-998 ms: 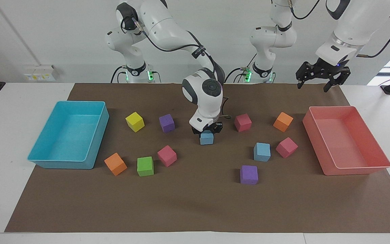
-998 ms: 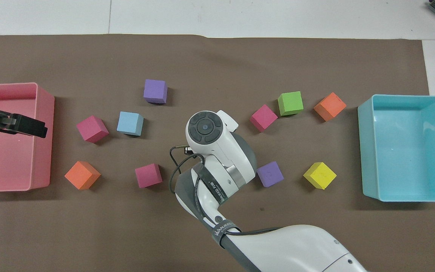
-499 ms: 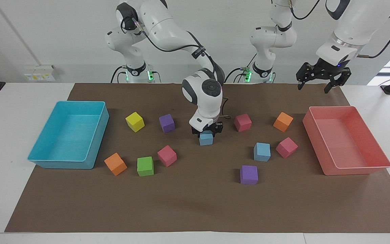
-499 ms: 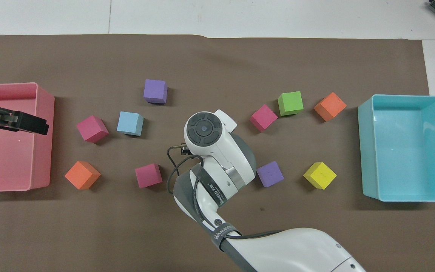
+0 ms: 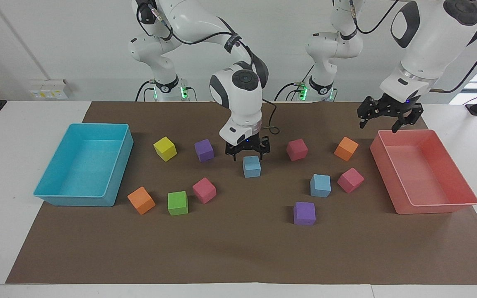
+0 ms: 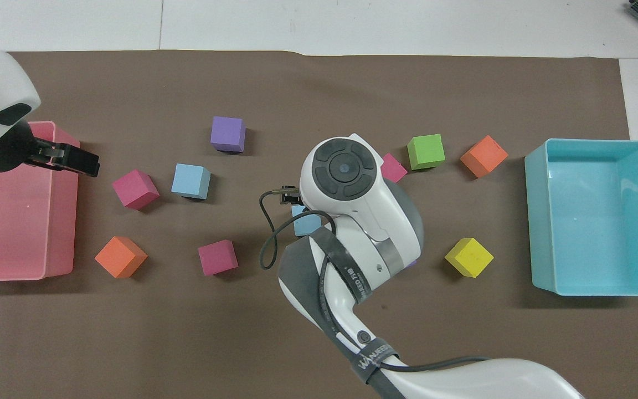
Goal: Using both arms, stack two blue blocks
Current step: 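Carry the blue cube with the right gripper to the table center, then reach the left gripper to the other blue cube while the right gripper hovers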
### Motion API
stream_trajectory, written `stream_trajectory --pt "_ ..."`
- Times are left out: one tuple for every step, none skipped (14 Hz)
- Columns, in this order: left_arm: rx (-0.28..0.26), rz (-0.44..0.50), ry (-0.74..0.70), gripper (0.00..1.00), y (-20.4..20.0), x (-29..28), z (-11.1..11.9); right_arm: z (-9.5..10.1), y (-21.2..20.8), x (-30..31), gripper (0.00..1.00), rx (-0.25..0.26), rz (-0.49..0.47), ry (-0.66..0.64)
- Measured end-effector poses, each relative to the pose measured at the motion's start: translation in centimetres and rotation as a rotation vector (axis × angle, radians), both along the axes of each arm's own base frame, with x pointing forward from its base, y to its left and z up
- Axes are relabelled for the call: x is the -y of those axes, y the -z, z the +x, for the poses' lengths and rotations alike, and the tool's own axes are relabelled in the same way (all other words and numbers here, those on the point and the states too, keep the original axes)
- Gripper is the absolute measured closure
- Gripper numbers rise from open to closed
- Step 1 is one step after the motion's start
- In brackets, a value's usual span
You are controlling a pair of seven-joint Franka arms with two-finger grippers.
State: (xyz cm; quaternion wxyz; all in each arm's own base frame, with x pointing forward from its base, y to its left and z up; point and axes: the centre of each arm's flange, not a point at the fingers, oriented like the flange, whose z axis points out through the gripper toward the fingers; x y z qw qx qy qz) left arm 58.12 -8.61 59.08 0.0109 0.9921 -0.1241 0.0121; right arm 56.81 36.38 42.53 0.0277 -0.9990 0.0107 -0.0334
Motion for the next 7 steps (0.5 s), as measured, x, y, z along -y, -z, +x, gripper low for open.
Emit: stream_trajectory --pt "0.001 0.000 0.010 0.00 1.0 0.7 0.3 0.3 -1.5 1.4 0.00 -0.001 0.000 -0.002" --pt "0.002 0.000 0.020 0.00 2.1 1.3 0.5 0.5 -2.8 3.0 0.00 -0.005 -0.002 -0.008" --pt "0.003 -0.001 0.029 0.00 3.1 1.9 0.6 0.8 -4.0 4.6 0.00 -0.011 -0.006 -0.015" --pt "0.002 -0.001 0.037 0.00 4.1 2.5 0.5 1.1 -4.9 6.4 0.00 -0.020 -0.006 -0.020" --pt "0.003 -0.001 0.042 0.00 5.3 2.8 0.5 1.5 -5.4 7.9 0.00 -0.036 0.008 -0.018" --pt "0.010 -0.002 0.042 0.00 6.5 3.0 0.6 1.8 -5.5 9.1 0.00 -0.055 0.038 -0.011" --pt "0.016 -0.003 0.041 0.00 7.7 3.0 0.6 2.2 -5.3 10.1 0.00 -0.076 0.075 -0.002"
